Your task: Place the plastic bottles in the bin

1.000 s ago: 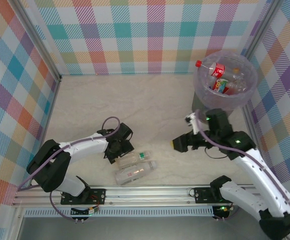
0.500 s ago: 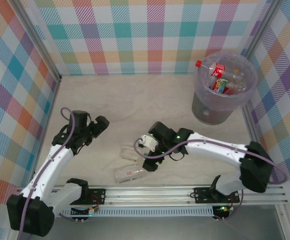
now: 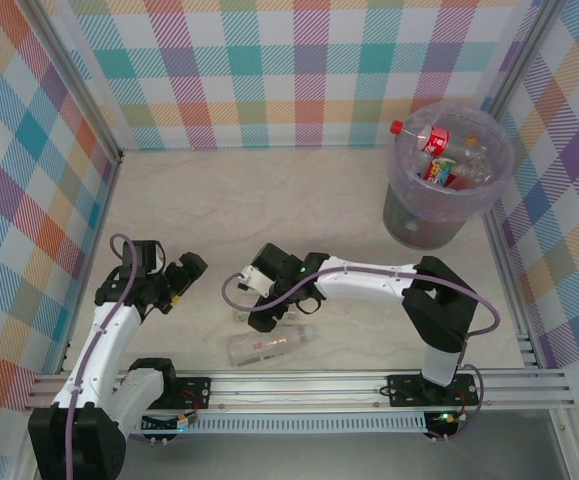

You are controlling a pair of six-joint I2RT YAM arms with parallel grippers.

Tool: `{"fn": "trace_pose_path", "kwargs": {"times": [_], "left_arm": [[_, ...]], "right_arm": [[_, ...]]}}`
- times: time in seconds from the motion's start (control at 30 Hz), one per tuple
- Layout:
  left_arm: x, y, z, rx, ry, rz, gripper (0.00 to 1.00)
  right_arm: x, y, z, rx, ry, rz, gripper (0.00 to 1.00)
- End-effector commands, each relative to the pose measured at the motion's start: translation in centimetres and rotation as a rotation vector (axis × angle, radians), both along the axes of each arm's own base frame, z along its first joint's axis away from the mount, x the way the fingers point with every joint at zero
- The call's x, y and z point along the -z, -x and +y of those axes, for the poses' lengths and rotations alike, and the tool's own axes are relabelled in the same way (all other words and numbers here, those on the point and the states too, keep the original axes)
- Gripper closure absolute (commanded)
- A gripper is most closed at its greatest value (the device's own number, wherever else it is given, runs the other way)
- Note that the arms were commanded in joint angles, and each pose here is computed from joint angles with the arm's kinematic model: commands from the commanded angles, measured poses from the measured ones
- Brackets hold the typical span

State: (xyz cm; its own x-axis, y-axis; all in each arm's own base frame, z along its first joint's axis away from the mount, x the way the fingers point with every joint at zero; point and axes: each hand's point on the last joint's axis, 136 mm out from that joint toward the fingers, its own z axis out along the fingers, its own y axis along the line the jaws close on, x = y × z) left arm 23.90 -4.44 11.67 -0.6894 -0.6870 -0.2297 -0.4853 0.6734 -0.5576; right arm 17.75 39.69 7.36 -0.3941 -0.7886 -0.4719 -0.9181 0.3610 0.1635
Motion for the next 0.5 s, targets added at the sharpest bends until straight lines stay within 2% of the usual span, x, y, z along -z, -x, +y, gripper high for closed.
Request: {"fn": "trace_pose_path", "kwargs": {"times": [0.0,0.3,0.37,0.47], "left_arm": [[-0.2,0.3,-0.2,0.018,0.014,-0.024,0.03],[0.0,0.3,-0.5,0.019,0.032,-0.033,0.03],[0.0,0.3,-0.4,0.015,0.032,-0.036,0.03],[0.0,0.3,-0.5,0.015,0.039,-0.038,0.03]], "right_arm": [[1.1,-0.7,0.0,0.045,0.031,0.001,0.17],[2.4,-2.6,-0.2,0.104,0.084,-0.063,0.19],[2.4,-3.2,-0.4,0.135,0.087,-0.076,0.23],[1.5,-4.4,-0.7,0.190,0.063,-0.094,0.33]]}}
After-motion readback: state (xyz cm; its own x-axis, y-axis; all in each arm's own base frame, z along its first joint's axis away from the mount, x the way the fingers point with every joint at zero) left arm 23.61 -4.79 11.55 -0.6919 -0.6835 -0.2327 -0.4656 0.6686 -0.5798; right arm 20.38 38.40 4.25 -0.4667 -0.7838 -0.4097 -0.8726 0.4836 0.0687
